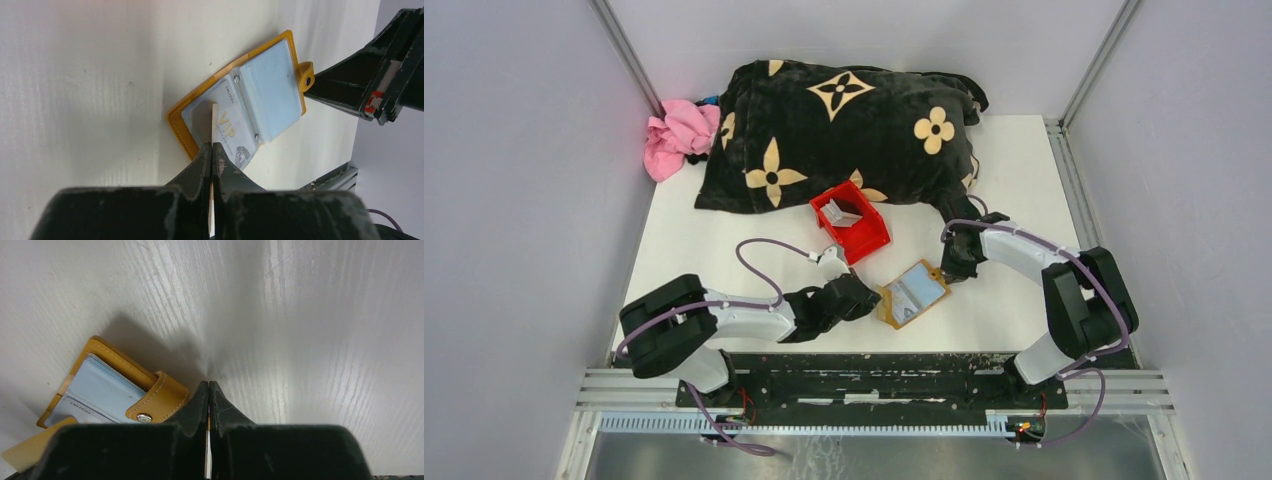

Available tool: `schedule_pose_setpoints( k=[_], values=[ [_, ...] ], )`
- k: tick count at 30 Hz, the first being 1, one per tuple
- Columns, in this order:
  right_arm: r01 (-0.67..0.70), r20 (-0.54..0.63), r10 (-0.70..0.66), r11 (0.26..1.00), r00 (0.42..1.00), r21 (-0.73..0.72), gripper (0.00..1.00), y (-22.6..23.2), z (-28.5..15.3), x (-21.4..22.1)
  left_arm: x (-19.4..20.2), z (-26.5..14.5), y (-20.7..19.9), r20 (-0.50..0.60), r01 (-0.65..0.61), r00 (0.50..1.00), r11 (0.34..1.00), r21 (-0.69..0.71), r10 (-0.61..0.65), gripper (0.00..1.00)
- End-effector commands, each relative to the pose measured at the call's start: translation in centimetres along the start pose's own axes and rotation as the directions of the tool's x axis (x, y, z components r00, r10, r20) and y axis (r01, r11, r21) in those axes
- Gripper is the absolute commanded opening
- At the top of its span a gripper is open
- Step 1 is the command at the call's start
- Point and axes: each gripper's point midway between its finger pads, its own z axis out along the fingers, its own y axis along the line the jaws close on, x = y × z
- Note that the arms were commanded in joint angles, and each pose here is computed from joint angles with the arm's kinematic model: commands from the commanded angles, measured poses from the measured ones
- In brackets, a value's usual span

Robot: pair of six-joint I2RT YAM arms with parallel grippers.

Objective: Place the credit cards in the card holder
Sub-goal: Move the card holder to the center of the board.

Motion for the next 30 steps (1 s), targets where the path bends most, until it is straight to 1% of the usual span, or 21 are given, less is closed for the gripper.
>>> schedule_pose_setpoints(
  k=[1,9,19,26,30],
  values=[
    [-0.014,-0.010,0.013,0.999,1.000,-0.038,0.01,1.1,0.5,1.1,-1.4,-0.4,0.5,0.067,0.030,0.997,0.999,-0.031,-0.028,0.03],
    [0.023,-0.016,-0.024,0.999,1.000,-0.046,0.01,2.7,0.6,3.1,-2.2,0.0,1.2,0.077,-0.010,0.997,0.997,-0.078,0.016,0.03],
    [0.060,-0.037,-0.062,0.996,0.997,-0.066,0.01,4.8,0.9,6.2,-6.4,-1.0,2.1,0.169,-0.011,0.985,0.994,-0.111,0.030,0.03],
    [0.069,-0.054,-0.075,0.993,0.996,-0.093,0.01,5.3,0.8,7.7,-7.2,-1.2,1.1,0.185,0.009,0.983,0.997,-0.076,0.005,0.03],
    [0.080,-0.052,-0.085,0.992,0.995,-0.094,0.01,5.2,0.7,8.0,-7.0,-1.3,-0.2,0.177,0.015,0.984,1.000,-0.012,-0.012,0.03]
  ],
)
